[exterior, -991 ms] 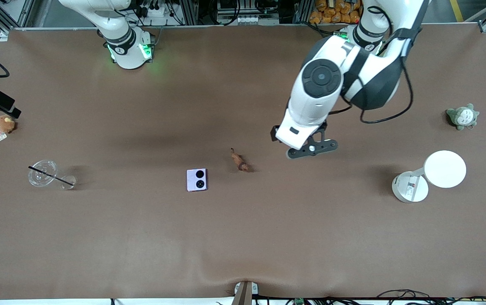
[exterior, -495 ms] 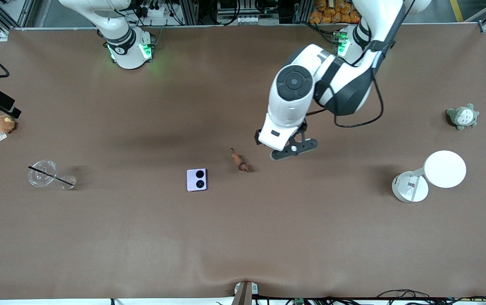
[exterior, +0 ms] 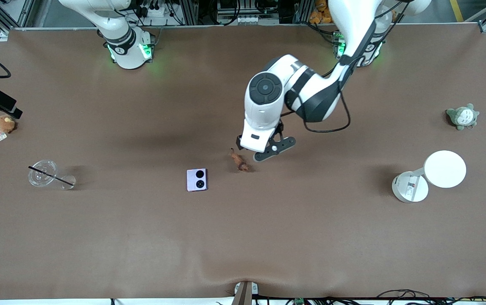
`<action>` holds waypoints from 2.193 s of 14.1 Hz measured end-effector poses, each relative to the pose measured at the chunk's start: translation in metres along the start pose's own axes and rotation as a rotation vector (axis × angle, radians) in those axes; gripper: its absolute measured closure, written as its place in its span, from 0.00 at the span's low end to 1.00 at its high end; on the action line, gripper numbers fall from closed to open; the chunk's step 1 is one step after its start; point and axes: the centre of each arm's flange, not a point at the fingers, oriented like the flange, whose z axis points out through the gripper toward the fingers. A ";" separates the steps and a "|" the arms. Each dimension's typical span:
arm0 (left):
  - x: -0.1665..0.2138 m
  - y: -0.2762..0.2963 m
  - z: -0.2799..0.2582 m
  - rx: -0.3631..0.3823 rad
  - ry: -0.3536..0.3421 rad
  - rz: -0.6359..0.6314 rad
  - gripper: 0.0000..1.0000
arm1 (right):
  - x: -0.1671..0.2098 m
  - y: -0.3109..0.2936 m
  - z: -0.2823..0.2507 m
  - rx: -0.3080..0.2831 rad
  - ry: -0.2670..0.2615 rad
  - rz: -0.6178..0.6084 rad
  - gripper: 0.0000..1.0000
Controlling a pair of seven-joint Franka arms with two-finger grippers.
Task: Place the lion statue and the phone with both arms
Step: 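Lower the left gripper and close it on the lion statue, then lift the lion statue with the left gripper toward the white lamp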
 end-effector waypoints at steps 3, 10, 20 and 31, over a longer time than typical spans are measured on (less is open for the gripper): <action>-0.009 0.011 0.018 -0.024 0.003 -0.062 0.00 | 0.000 0.001 -0.002 0.000 0.004 0.002 0.00; -0.034 0.034 0.076 -0.071 0.000 -0.228 0.00 | 0.001 0.001 -0.003 0.000 0.007 0.002 0.00; -0.016 0.038 0.162 -0.114 0.035 -0.206 0.04 | 0.001 0.000 -0.003 0.000 0.006 0.001 0.00; 0.006 0.042 0.139 -0.152 0.077 -0.032 0.63 | 0.001 -0.001 -0.002 0.000 0.006 -0.002 0.00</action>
